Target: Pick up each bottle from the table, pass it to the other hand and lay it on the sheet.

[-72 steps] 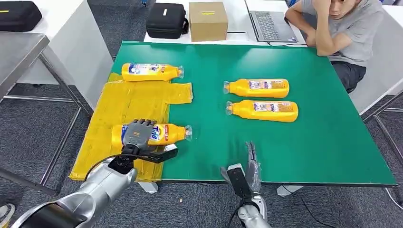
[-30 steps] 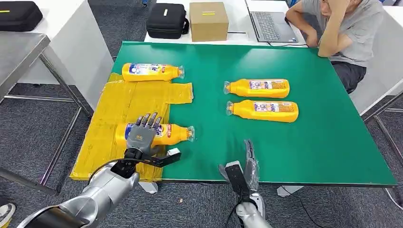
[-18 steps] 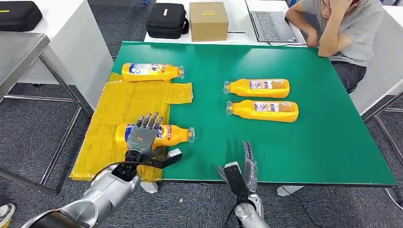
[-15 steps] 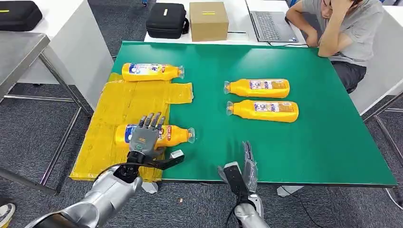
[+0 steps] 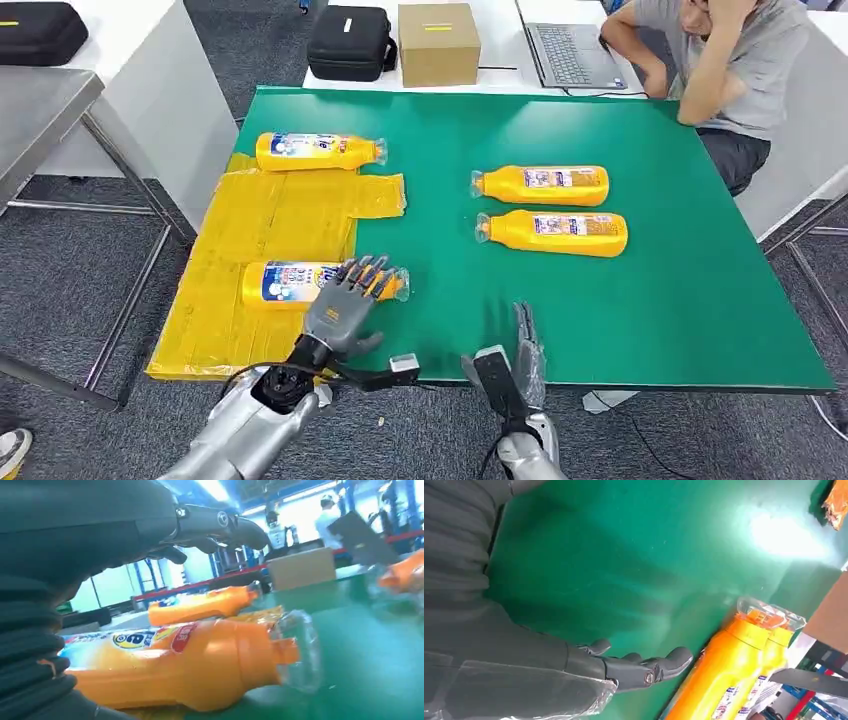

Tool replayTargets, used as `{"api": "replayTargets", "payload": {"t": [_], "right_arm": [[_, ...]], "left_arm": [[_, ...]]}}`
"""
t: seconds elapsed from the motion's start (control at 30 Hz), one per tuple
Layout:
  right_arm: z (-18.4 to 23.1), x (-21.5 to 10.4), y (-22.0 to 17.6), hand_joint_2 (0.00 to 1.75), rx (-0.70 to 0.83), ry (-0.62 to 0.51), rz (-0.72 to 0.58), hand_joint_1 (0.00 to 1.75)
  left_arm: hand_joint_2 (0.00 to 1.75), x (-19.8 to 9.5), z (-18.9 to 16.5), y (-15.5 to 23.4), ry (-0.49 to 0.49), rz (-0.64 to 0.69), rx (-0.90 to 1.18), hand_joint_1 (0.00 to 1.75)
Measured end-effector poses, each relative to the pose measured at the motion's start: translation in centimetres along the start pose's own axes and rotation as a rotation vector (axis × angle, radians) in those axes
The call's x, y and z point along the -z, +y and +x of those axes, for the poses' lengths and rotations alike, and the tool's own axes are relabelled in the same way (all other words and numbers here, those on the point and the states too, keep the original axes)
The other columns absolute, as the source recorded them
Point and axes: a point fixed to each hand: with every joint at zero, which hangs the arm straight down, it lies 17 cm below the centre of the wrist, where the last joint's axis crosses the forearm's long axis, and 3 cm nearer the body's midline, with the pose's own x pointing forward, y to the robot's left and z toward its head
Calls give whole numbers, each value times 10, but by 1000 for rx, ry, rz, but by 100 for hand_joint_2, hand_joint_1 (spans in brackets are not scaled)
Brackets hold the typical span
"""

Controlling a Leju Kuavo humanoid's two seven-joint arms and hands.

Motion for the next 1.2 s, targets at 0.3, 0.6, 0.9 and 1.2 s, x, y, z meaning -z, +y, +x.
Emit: {"api": "replayTargets", "payload": {"t": [0.3, 0.6, 0.9, 1.2], "right_arm": [[3, -9, -4, 175, 7, -11, -15, 0], [12, -9, -13, 175, 40, -25, -53, 0], [37, 0, -19, 175, 129, -62, -93, 0], [82, 2, -31, 175, 235, -153, -135, 0]], "left_arm": [[175, -11, 16, 64, -47, 241, -68, 0], [175, -17, 14, 105, -90, 423, -417, 0], [175, -17, 12, 110, -124, 473, -722, 0], [175, -20, 15, 107, -146, 478, -839, 0]]}}
